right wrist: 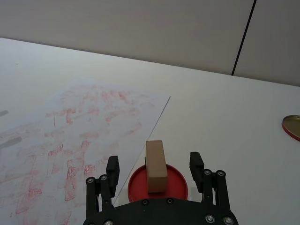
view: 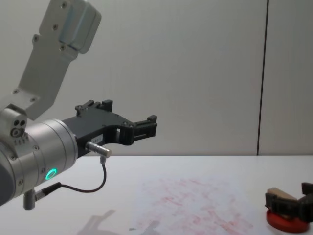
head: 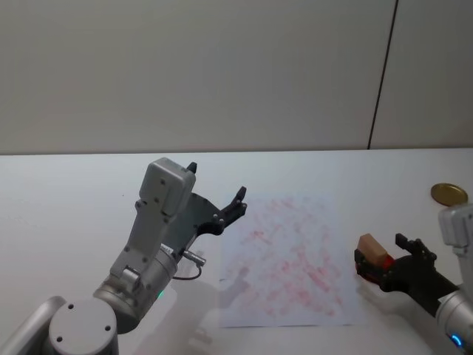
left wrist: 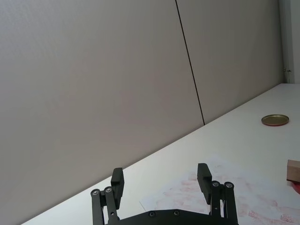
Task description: Use the one hand to pick up the stamp and affix it onto the A4 paper.
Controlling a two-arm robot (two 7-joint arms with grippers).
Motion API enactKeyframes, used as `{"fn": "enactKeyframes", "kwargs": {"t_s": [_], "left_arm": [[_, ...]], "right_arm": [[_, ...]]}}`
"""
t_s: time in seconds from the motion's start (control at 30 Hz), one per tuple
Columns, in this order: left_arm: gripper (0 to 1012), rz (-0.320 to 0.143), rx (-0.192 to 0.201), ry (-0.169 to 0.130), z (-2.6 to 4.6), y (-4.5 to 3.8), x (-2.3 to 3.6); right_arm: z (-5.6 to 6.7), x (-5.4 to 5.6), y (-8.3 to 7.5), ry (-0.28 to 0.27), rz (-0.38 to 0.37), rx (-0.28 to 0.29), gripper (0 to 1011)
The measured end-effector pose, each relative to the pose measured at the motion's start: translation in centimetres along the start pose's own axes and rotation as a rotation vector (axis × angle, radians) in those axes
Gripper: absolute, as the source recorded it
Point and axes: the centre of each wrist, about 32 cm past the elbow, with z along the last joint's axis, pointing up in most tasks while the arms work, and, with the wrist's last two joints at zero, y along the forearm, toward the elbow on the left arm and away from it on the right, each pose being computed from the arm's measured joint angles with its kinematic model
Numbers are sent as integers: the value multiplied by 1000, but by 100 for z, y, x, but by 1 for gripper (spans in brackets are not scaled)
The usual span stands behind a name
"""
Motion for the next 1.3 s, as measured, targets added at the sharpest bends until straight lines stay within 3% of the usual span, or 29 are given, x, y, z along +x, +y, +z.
{"fn": "enactKeyframes", "kwargs": {"t_s": [0.37, 0.67, 0.83, 1.07, 1.3], "left_arm": [[993, 0, 0, 0, 0, 0, 0], [993, 0, 0, 0, 0, 0, 0], [993, 0, 0, 0, 0, 0, 0], [993, 0, 0, 0, 0, 0, 0], [993, 0, 0, 0, 0, 0, 0]], "right_arm": [[-12, 34, 39, 4, 1, -12, 676], [-19, 47, 54, 4, 3, -13, 345], [-17, 55, 61, 4, 5, -11, 224], [-10, 57, 64, -5, 8, -1, 213], [59, 32, 58, -42, 21, 51, 213]]}}
